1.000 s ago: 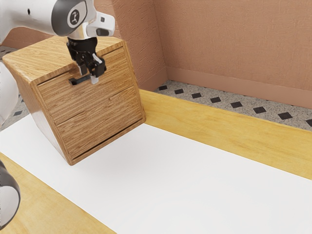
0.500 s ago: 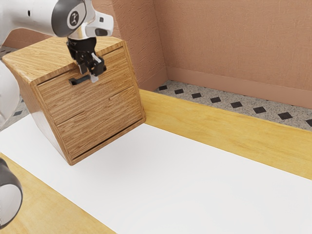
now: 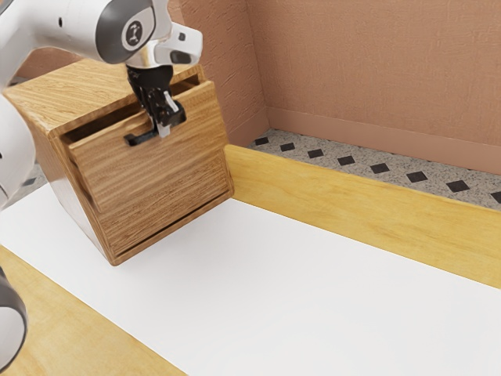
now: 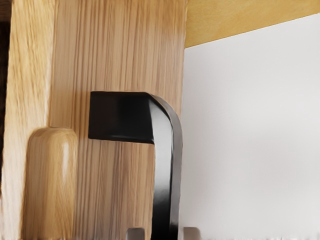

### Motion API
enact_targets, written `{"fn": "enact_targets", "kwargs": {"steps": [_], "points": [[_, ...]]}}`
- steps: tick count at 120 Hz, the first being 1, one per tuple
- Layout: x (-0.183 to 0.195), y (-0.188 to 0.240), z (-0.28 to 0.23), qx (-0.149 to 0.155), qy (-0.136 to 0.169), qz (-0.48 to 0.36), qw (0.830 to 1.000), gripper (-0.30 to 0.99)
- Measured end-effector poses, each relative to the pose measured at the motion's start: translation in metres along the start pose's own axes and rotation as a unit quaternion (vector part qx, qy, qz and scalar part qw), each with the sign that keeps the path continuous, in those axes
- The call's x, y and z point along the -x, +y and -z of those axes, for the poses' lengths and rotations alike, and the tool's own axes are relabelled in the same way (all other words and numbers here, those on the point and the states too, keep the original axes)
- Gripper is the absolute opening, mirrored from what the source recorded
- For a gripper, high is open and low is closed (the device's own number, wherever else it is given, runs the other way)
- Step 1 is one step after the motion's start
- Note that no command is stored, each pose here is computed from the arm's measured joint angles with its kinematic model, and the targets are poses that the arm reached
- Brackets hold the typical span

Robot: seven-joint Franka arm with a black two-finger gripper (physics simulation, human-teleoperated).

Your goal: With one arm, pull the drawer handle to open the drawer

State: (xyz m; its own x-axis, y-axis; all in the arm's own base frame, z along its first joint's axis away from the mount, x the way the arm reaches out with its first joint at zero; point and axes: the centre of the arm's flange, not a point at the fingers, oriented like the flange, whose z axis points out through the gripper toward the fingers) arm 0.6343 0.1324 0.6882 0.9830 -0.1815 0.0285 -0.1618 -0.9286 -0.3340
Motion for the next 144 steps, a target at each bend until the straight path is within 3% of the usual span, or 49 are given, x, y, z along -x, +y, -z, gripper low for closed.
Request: {"fn": "enact_targets", "kwargs": {"steps": [36,106,144], "points": [[0.007,0.044,0.027,0.026,0.008,-0.038,0.999,-0.09],[0.009,0.103,0.027,0.077,-0.002,-0.083,0.994,-0.11],[0.013,0.124,0.037,0.087,0.001,-0.097,0.991,-0.10]]}}
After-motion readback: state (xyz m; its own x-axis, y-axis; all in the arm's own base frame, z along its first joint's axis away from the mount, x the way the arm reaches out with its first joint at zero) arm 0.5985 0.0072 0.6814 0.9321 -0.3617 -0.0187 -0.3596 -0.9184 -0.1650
